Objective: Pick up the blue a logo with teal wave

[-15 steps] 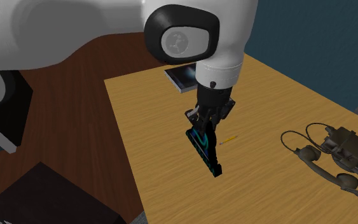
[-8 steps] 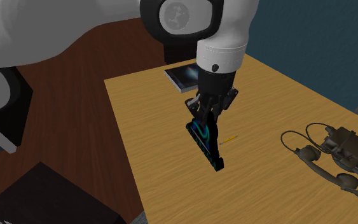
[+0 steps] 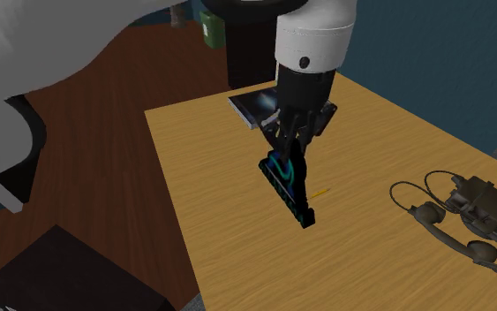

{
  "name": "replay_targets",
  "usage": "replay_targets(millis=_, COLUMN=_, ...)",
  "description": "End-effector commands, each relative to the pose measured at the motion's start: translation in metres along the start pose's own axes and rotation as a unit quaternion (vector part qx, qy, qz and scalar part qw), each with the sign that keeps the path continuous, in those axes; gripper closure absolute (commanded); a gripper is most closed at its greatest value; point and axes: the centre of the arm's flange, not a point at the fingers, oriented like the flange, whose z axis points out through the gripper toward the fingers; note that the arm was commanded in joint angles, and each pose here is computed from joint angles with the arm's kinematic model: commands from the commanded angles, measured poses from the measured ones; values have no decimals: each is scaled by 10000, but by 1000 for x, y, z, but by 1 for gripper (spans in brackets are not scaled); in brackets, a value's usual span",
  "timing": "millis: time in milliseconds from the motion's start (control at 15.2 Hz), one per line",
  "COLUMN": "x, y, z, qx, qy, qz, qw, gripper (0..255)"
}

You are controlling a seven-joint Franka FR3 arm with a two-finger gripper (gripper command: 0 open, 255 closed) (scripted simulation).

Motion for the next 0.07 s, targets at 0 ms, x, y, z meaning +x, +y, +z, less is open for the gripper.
replay_targets(millis=0, x=0, y=1, z=-4, qx=0, qy=0, qz=-2, qw=10000, gripper=255)
